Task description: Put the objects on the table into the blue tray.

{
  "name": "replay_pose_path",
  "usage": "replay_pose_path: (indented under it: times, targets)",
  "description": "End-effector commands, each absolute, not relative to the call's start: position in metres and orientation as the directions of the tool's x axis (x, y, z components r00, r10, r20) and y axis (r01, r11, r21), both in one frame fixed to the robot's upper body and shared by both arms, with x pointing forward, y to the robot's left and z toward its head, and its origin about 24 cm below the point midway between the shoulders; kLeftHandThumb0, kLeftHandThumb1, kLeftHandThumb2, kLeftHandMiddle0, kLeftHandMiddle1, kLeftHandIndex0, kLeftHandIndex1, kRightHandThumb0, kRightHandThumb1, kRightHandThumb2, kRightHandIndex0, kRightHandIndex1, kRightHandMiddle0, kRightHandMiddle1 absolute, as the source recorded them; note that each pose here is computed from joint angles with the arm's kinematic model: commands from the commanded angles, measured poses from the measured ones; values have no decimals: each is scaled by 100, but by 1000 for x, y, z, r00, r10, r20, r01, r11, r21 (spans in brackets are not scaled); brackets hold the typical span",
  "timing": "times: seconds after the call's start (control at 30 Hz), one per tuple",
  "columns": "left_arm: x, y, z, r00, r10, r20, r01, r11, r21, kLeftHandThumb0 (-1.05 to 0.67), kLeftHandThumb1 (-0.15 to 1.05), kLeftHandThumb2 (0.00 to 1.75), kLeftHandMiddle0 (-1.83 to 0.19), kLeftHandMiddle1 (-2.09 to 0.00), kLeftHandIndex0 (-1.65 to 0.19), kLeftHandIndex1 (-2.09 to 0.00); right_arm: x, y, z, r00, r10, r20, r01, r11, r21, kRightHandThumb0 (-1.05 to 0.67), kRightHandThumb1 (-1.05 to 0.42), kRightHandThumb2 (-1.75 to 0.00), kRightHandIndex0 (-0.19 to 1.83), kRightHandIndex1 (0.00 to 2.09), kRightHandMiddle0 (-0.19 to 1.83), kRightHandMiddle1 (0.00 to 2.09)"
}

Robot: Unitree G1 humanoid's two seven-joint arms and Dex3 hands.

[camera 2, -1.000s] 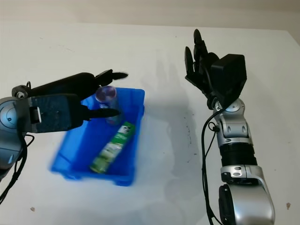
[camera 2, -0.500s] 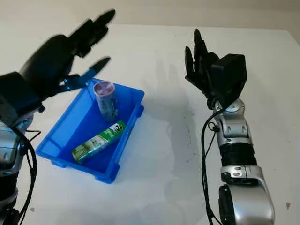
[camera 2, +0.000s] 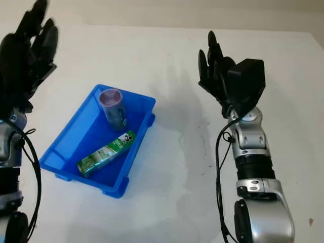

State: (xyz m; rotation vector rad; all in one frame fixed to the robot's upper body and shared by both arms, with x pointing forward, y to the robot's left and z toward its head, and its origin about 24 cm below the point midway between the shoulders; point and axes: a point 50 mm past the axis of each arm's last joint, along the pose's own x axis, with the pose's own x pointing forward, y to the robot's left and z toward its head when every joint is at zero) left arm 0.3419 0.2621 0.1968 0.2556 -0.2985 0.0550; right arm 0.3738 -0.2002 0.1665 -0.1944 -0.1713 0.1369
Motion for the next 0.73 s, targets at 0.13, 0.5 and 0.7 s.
replay_pose_path:
  times: [0.13, 0.5, 0.7]
  targets:
    - [347, 291, 186, 973, 33, 226, -75, 981, 181, -77, 105, 68, 17, -5, 15, -4, 374, -199, 176, 971, 139, 194, -107, 980, -169, -65, -105, -82, -19, 0, -19, 0]
    - [356, 274, 144, 979, 29, 202, -35, 999, 27, -77, 105, 65, 16, -5, 14, -5, 378, -193, 169, 963, 161, 215, -143, 985, -96, -70, -105, -83, -19, 0, -19, 0]
    - [362, 266, 146, 976, 1, 219, -8, 1000, 29, -78, 105, 66, 18, -5, 16, -4, 378, -190, 169, 964, 160, 210, -143, 985, -94, -71, -105, -82, -19, 0, -19, 0]
